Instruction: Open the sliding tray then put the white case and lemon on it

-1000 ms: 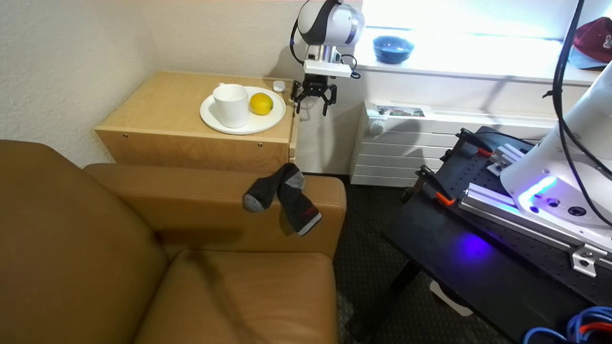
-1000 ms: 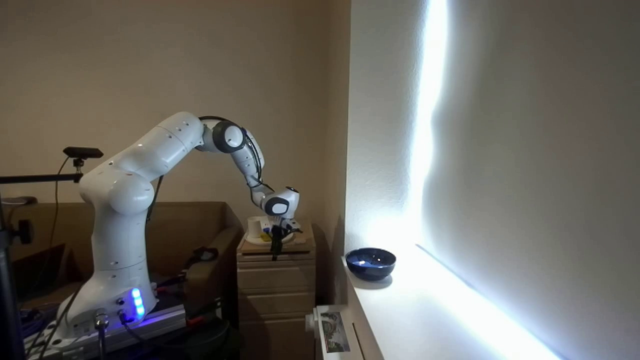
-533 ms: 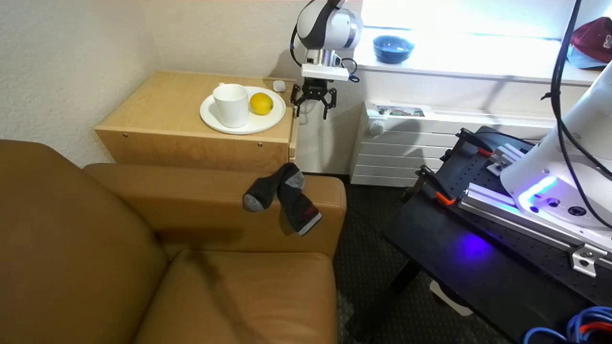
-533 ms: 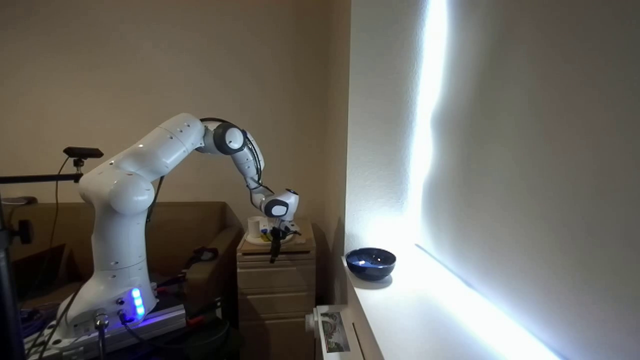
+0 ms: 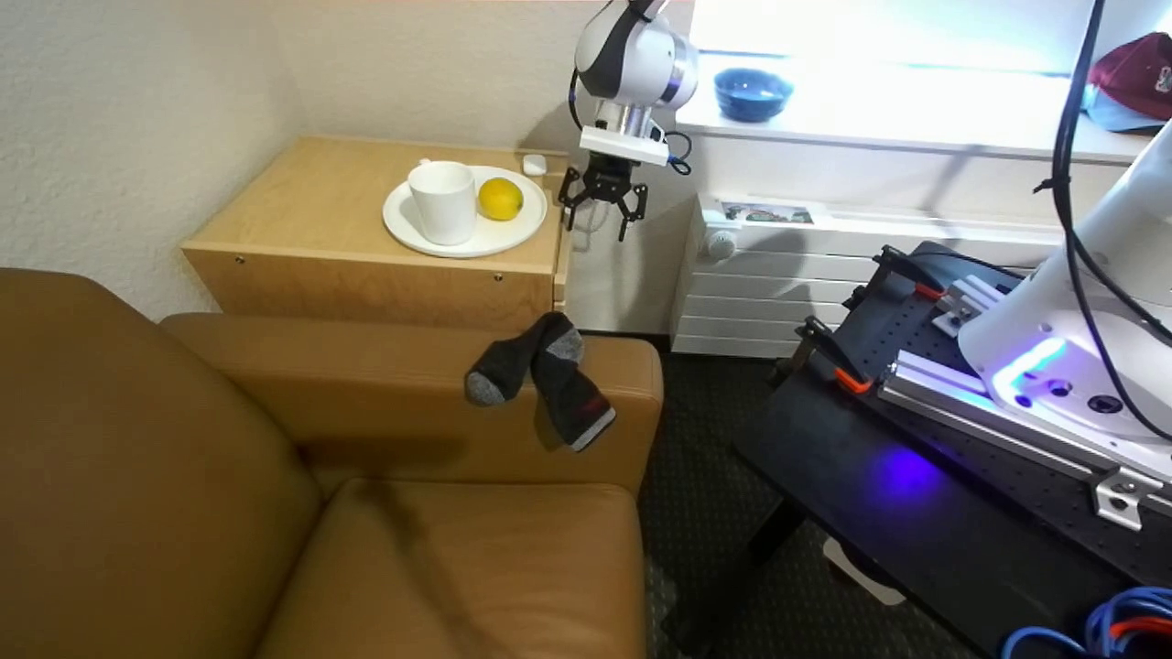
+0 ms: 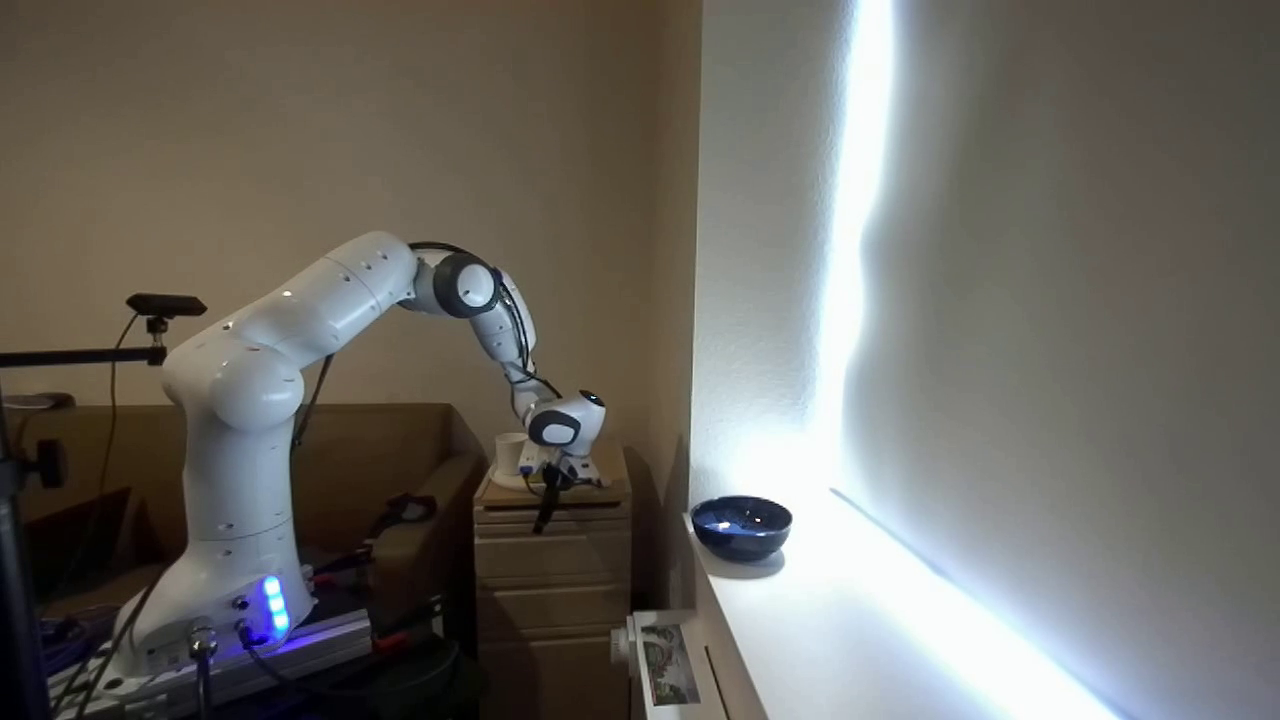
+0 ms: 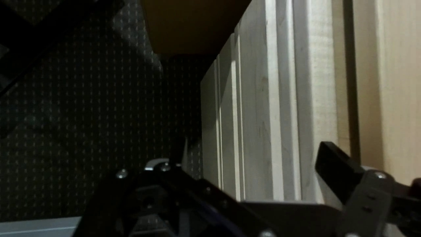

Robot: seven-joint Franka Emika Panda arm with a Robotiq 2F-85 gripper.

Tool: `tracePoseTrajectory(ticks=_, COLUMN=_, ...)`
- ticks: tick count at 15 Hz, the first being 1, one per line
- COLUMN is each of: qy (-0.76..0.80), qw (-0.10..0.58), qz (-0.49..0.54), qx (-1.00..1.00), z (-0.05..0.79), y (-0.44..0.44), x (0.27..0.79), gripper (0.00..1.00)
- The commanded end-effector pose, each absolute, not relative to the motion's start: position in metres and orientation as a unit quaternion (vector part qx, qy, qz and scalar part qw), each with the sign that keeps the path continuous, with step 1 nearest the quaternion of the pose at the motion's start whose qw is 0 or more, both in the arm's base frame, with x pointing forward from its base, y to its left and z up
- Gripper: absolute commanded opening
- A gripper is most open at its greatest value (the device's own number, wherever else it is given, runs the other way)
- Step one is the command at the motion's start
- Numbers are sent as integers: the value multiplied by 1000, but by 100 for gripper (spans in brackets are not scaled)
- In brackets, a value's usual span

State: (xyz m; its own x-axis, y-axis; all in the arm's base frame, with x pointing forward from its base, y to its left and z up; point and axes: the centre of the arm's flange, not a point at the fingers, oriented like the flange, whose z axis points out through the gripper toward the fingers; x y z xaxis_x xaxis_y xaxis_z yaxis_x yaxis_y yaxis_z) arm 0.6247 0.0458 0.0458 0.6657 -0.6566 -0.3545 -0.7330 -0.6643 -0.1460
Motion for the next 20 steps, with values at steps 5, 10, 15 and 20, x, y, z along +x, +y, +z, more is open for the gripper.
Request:
tracePoseTrajectory(ticks=5, qy=394, qw=154, qz=84, qx=-902, z=48, y=46, x=614, gripper=100)
tracePoseTrajectory(ticks=10, qy=367, qw=88, qz=24, qx=-926, z=74, y=68, x=636, gripper=100)
tracePoseTrajectory(ticks=15, qy=361, qw=56, qz=27, qx=-930, z=69, y=73, x=635, gripper=100)
tracePoseTrajectory(ticks=20, qy=363, qw=57, qz=27, qx=-930, z=69, y=71, x=635, gripper=100)
